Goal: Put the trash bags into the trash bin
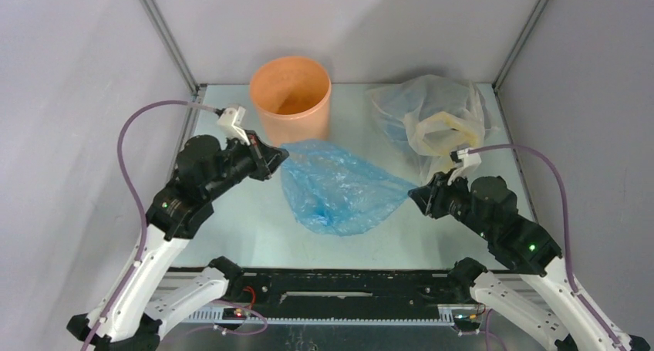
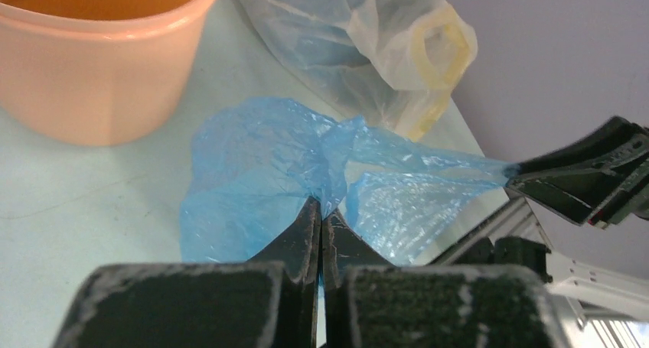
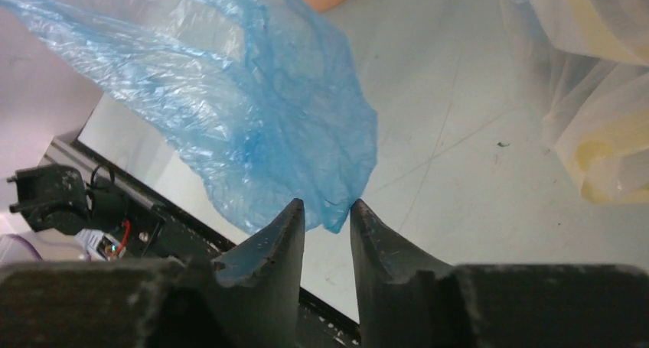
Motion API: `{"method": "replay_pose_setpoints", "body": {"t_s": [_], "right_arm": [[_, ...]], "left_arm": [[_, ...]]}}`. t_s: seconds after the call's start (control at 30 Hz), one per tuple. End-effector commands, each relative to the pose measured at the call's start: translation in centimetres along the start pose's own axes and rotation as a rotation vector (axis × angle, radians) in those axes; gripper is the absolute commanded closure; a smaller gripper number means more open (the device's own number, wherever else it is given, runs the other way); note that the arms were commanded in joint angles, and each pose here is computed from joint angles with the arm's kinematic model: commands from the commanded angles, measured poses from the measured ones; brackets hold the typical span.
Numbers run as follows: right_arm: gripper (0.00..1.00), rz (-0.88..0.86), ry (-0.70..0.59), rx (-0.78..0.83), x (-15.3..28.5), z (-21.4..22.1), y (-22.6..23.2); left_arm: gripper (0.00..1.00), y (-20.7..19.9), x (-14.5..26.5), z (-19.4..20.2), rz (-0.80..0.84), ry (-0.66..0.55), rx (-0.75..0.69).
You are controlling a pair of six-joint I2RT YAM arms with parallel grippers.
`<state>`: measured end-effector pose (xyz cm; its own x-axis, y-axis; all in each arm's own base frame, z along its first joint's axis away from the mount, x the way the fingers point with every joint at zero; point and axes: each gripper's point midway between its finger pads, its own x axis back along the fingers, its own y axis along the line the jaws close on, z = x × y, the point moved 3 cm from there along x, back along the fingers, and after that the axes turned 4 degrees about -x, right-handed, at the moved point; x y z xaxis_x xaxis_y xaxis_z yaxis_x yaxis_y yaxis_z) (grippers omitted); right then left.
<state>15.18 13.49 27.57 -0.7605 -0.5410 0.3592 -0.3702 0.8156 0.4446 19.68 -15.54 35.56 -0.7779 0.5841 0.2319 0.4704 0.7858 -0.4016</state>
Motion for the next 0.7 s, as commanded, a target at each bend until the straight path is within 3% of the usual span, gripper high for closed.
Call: {"method": "replay_pose_setpoints", "body": {"t_s": [0.0, 0.1, 0.27, 0.43, 0.47, 0.5, 0.6, 0.67], "right_arm": [[0.6, -0.088, 0.055, 0.041, -0.5, 1.8, 0.5], [0.49, -0.17, 0.053, 0.08, -0.8, 1.8, 1.7], [0.4, -0.281, -0.005, 0.168, -1.6, 0.5, 3.9], [0.26, -0.302, -0.026, 0.26, -4.0, 0.1, 6.0], [0.28, -0.337, -0.035, 0.312, -5.3, 0.4, 7.6], [0.39, -0.347, -0.04, 0.331, -6.0, 0.5, 8.3], [0.98, -0.316, -0.08, 0.352, -8.5, 0.3, 9.2], [1.0, -0.321, -0.11, 0.352, -9.8, -0.1, 9.8]], "left_arm": [[1.0, -0.9, -1.4, 2.1, 0.121, 0.069, -0.014], [1.0, -0.8, -2.1, 3.1, 0.136, 0.091, 0.0], [1.0, -0.8, -2.7, 3.9, 0.157, 0.129, -0.006], [1.0, -0.7, -3.4, 4.4, 0.163, 0.16, -0.002], [1.0, -0.9, -3.6, 4.4, 0.167, 0.163, 0.012], [1.0, -1.2, -3.7, 4.3, 0.184, 0.164, 0.019], [1.0, -1.7, -3.8, 4.0, 0.212, 0.165, 0.03], [1.0, -1.6, -3.8, 4.1, 0.211, 0.168, 0.031]]}}
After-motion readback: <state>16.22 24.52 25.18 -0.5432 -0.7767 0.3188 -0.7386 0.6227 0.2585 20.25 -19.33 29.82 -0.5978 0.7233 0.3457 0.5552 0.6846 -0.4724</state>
